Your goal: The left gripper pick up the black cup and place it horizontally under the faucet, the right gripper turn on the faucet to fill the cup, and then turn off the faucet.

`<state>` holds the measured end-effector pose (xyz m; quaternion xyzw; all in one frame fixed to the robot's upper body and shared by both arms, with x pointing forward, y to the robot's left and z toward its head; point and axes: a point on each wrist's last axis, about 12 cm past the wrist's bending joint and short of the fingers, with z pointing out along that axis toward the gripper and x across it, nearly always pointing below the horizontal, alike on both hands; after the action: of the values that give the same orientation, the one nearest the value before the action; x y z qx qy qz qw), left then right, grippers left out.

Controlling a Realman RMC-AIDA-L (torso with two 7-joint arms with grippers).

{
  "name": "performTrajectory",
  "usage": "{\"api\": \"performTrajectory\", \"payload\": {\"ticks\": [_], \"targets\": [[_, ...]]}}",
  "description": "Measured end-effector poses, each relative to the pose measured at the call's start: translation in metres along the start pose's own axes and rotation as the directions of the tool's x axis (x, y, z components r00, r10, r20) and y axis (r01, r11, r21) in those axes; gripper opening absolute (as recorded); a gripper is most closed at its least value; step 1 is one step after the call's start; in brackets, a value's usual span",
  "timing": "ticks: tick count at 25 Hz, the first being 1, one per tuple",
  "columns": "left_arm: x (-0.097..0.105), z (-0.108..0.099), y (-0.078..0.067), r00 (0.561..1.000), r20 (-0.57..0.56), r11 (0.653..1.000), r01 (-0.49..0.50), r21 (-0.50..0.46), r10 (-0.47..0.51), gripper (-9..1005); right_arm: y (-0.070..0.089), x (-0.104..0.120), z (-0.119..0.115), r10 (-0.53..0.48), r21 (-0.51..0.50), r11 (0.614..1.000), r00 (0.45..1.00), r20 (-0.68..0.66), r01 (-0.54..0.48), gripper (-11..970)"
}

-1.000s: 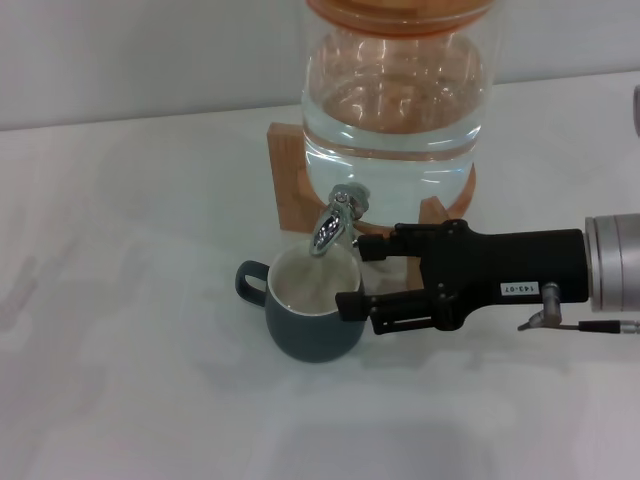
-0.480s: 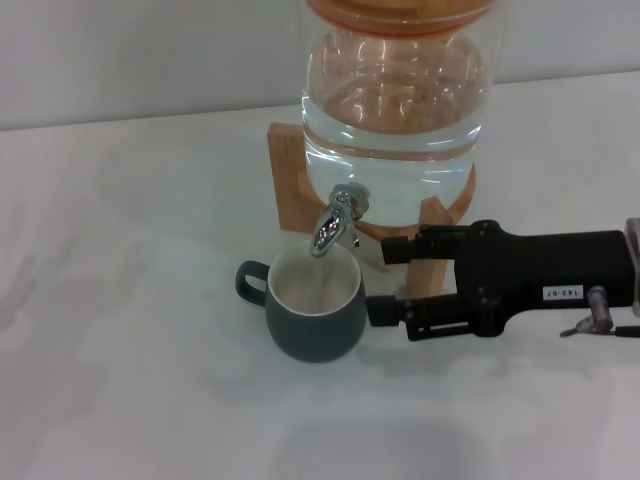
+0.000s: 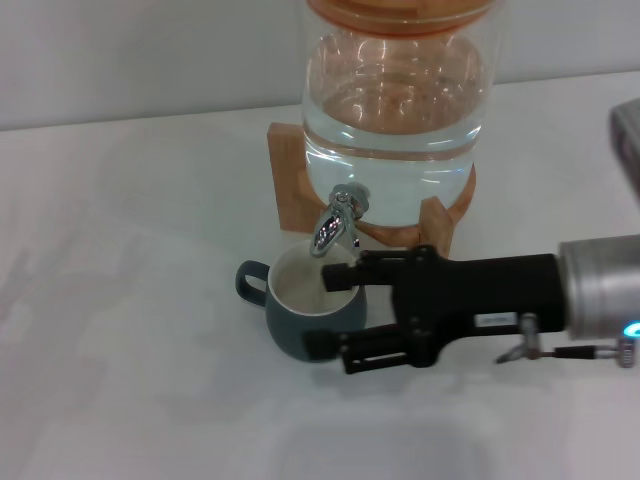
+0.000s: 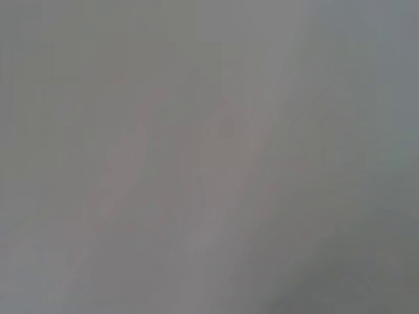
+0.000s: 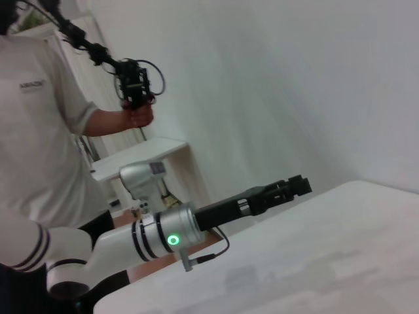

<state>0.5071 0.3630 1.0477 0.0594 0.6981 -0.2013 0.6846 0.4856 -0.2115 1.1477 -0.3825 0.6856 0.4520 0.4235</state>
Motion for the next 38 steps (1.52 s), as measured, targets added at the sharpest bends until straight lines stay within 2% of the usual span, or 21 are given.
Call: {"api": "performTrajectory", "payload": {"ticks": [7, 14, 24, 38], "targets": [[0.0, 0.0, 0.001, 1.0, -0.004, 1.0, -0.002, -0.006, 0.002, 741, 0.003, -0.005, 0.025, -0.026, 0.019, 0.999, 1.0, -0.001, 0.026, 822], [0.001, 0.0, 0.003, 1.0, -0.011, 1.0, -0.002, -0.017, 0.002, 741, 0.001, -0.008, 0.03, -0.028, 0.049, 0.998, 1.0, 0.009, 0.028, 822], [0.001, 0.0, 0.003, 1.0, -0.013, 1.0, -0.002, -0.019, 0.002, 741, -0.002, -0.007, 0.026, -0.024, 0.065, 0.998, 1.0, 0.002, 0.023, 821], [0.005, -0.002, 0.0, 1.0, -0.019, 1.0, -0.001, -0.022, 0.001, 741, -0.014, -0.005, 0.001, -0.006, 0.119, 0.993, 1.0, 0.012, 0.004, 824]]}}
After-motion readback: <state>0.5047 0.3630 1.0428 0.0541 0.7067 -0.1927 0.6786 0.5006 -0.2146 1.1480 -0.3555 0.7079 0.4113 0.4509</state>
